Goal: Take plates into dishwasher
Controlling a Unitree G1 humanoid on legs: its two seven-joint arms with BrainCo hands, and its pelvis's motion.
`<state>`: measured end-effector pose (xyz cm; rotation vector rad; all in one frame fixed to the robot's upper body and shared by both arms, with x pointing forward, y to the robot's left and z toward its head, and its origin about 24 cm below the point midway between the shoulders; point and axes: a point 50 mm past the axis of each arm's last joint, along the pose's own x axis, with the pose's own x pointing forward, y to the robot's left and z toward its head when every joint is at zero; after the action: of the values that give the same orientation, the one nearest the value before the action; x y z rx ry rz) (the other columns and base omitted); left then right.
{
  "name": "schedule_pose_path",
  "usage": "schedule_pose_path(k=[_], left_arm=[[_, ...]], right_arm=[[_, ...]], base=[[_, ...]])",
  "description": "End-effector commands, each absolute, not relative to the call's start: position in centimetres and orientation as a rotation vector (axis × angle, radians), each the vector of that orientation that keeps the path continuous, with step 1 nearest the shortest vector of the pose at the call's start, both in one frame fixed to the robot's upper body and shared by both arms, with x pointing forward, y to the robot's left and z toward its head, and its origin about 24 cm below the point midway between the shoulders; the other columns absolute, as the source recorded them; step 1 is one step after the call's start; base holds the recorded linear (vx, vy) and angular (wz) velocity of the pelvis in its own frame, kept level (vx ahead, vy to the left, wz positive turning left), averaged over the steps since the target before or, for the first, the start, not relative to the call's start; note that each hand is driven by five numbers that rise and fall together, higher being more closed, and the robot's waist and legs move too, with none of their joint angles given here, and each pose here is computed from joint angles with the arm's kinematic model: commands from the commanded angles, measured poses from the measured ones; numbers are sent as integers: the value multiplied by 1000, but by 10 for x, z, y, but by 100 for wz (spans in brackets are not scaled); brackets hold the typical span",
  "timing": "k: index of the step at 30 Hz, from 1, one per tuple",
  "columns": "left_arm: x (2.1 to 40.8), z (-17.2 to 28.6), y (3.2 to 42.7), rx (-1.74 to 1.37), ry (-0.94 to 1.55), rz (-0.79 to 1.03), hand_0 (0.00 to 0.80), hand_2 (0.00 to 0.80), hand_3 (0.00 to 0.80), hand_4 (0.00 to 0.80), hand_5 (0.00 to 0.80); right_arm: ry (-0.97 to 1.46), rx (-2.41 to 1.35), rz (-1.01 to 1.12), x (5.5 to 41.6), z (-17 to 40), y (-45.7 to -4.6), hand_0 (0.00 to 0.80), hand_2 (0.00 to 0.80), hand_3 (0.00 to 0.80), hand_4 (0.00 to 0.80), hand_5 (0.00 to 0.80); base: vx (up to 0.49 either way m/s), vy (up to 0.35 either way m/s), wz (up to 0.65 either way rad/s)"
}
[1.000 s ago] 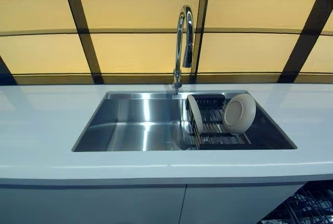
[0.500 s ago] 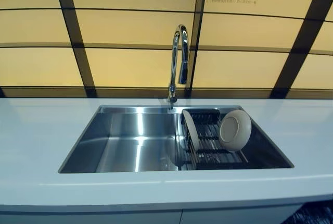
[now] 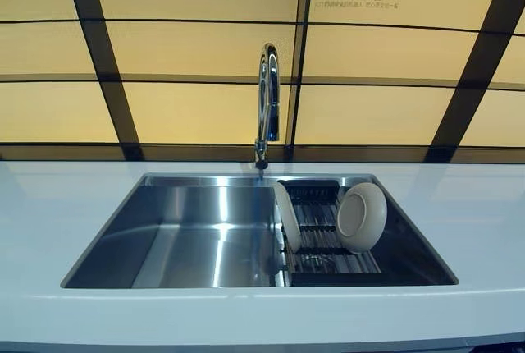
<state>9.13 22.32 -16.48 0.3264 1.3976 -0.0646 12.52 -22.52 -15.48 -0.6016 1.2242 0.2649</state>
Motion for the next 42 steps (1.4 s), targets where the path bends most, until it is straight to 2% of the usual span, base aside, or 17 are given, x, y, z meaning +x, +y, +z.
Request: schedule_pose_path(k=[1, 4, 7, 9, 10, 13, 18, 30, 32, 36, 42], left_arm=[[119, -157, 231, 405, 1356, -85, 0, 0, 0, 0, 0], [127, -151, 243, 439, 1341, -87, 0, 0, 0, 0, 0], [126, -144, 261, 480, 1344, -82, 0, 0, 0, 0, 0], [125, -144, 263, 482, 1345, -81, 0, 0, 0, 0, 0], [121, -144, 268, 481, 1356, -71, 0, 0, 0, 0, 0], [111, -145, 273, 468, 1374, -52, 0, 0, 0, 0, 0], [95, -148, 276, 453, 1397, -37, 0, 0, 0, 0, 0], [73, -155, 273, 458, 1427, -52, 0, 0, 0, 0, 0], [72, -155, 273, 465, 1433, -63, 0, 0, 0, 0, 0], [69, -157, 271, 469, 1439, -75, 0, 0, 0, 0, 0], [60, -161, 264, 461, 1454, -86, 0, 0, 0, 0, 0]], right_arm=[[993, -682, 506, 166, -139, -206, 0, 0, 0, 0, 0], [831, -710, 704, 195, -114, -194, 0, 0, 0, 0, 0], [689, -690, 845, 222, -68, -206, 0, 0, 0, 0, 0], [677, -688, 858, 224, -63, -208, 0, 0, 0, 0, 0], [636, -650, 906, 232, -37, -218, 0, 0, 0, 0, 0], [579, -606, 991, 236, -6, -225, 0, 0, 0, 0, 0], [499, -426, 1192, 240, 34, -213, 0, 0, 0, 0, 0], [492, -208, 1447, 247, 58, -186, 0, 0, 0, 0, 0], [498, -77, 1551, 244, 61, -172, 0, 0, 0, 0, 0], [416, 132, 1611, 244, 69, -148, 0, 0, 0, 0, 0], [249, 511, 1609, 245, 89, -109, 0, 0, 0, 0, 0]], base=[[2, -70, 1], [-14, -113, 0], [6, -118, 8], [13, -37, 12], [16, -22, 11], [7, -7, 4], [16, 16, -4], [15, 14, -4], [34, 20, -5], [0, 0, 0], [7, 8, -2]])
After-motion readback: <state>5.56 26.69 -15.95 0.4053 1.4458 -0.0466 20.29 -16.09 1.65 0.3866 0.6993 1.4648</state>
